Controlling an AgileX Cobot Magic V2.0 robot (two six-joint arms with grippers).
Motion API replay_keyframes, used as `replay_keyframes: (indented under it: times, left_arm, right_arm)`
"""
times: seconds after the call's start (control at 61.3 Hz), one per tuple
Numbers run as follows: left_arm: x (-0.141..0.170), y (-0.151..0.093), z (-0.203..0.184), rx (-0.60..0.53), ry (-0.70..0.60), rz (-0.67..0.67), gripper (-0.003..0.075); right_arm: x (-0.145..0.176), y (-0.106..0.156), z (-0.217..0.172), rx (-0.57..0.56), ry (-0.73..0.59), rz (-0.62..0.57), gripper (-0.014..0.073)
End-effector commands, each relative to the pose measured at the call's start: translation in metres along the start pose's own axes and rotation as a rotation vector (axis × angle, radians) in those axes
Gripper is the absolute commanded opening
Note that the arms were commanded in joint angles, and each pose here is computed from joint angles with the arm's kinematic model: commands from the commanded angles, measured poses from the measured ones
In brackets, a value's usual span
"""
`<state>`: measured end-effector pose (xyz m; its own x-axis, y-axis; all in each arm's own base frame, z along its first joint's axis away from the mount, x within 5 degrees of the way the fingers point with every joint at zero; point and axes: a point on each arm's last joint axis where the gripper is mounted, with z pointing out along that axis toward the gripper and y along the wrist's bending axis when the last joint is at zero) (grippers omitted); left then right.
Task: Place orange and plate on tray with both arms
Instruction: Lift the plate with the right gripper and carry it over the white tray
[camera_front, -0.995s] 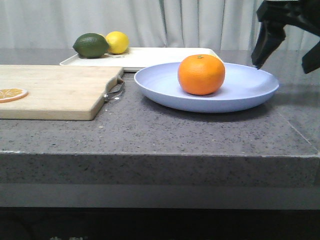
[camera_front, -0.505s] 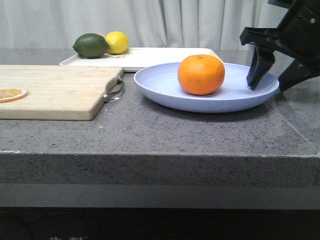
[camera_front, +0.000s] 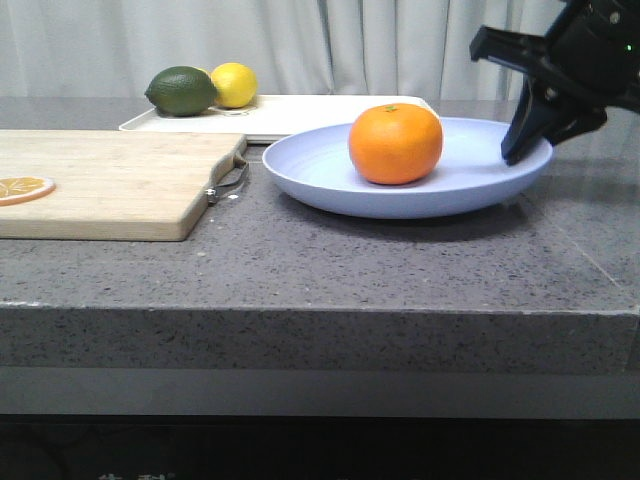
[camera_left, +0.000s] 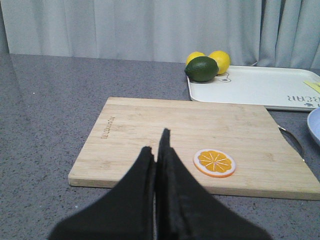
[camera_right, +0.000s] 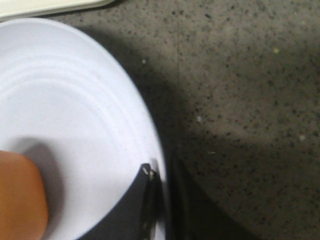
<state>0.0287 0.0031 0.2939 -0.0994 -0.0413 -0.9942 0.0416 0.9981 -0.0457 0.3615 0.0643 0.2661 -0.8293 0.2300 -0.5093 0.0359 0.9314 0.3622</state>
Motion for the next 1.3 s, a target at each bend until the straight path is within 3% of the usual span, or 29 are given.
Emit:
replay_keyframes:
  times: [0.0,0.391,0.75,0.946,1.288]
  left_arm:
    - [-0.015,-0.001,-0.002,0.012,-0.094,-0.005,-0.0018]
    - [-0.015,-0.001,-0.002,0.012,-0.095,-0.005,-0.0018]
    - [-0.015,-0.001,-0.002,0.012,-0.095,-0.005,-0.0018]
    - [-0.015,-0.001,-0.002,0.012,-0.095,-0.005,-0.0018]
    - [-0.015,-0.001,-0.002,0.012,-0.095,-0.005,-0.0018]
  right_arm:
    - [-0.023,0.016,-0.032,-0.041,-0.089,-0.042,-0.0069]
    - [-0.096,0.058,-0.049,-0.205,-0.153,-0.049,-0.0062]
    - [-0.165,0.077,0.016,-0.384,-0.295,0.005,-0.0062]
    - [-0.176,0.070,0.062,-0.429,-0.329,0.072,-0.0062]
    - [-0.177,0.061,0.091,-0.432,-0.383,0.092,-0.0062]
